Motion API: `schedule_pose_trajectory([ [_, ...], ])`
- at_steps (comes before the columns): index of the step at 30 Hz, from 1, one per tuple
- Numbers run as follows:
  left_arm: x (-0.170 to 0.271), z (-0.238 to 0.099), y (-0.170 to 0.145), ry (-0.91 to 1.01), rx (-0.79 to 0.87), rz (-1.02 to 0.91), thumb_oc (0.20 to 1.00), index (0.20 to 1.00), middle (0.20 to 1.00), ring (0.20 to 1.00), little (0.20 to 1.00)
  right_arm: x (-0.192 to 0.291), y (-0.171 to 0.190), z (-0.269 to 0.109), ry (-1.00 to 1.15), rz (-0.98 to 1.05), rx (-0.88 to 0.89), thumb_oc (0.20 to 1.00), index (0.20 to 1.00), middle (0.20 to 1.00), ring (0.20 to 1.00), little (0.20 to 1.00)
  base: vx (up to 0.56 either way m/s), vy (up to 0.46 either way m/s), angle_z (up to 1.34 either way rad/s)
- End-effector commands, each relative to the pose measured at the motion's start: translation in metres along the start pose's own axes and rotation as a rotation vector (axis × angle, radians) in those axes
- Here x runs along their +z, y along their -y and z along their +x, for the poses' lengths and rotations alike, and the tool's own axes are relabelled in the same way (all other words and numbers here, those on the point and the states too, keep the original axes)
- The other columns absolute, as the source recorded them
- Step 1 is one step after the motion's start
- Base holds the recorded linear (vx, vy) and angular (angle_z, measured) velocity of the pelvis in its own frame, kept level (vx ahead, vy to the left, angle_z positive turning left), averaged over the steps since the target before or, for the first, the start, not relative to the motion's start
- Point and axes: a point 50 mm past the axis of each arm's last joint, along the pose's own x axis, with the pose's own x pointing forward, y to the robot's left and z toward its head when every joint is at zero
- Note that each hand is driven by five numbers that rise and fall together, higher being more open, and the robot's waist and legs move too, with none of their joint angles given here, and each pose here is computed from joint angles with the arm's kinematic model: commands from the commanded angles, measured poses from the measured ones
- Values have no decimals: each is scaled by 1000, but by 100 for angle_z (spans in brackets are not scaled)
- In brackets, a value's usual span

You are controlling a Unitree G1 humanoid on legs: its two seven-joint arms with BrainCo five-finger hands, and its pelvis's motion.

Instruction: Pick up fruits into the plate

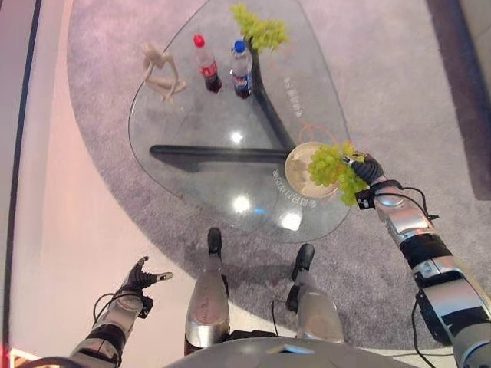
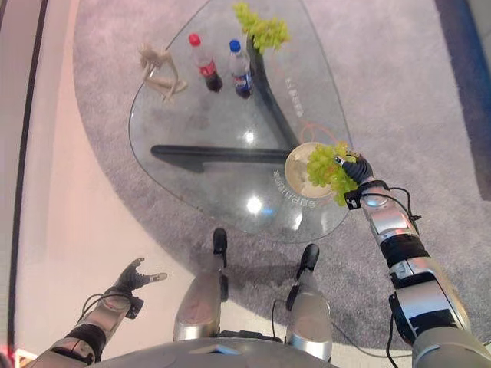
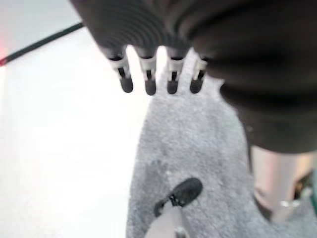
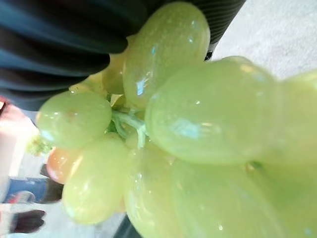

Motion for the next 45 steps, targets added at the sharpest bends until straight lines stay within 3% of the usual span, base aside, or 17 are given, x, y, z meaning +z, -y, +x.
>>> schedule_pose_trajectory([
  [1,4,2,1,5,21,-43,1000,1000,1000,1000,1000,41,36,7,160,-75,-121,200,200,200,200,200,-29,13,10],
  [15,6,-3,14,24,-32,-54,1000,1000,1000,1000,1000,51,74,15,109,-108,-277,200,200,200,200,200,20,17,11],
  [22,15,-3,17,64,-42,-82,1000,1000,1000,1000,1000,22,87,17,-106,-169,-325,200,200,200,200,200,9,-6,4],
  [29,19,-6,23,95,-74,-73,1000,1000,1000,1000,1000,5,115,10,-273,-138,-506,200,200,200,200,200,-5,-10,0],
  [30,18,-7,25,90,-80,-68,1000,1000,1000,1000,1000,5,119,9,-281,-141,-533,514,514,514,514,514,0,0,0],
  [31,16,-8,27,86,-83,-66,1000,1000,1000,1000,1000,6,122,8,-282,-146,-558,1000,1000,1000,1000,1000,0,0,0],
  [41,-1,-13,32,33,-100,-51,1000,1000,1000,1000,1000,21,147,-1,-189,-336,-758,1000,1000,1000,1000,1000,-1,3,0],
  [45,-1,-13,33,27,-87,-55,1000,1000,1000,1000,1000,39,151,-6,-57,-453,-932,1000,1000,1000,1000,1000,0,0,0],
])
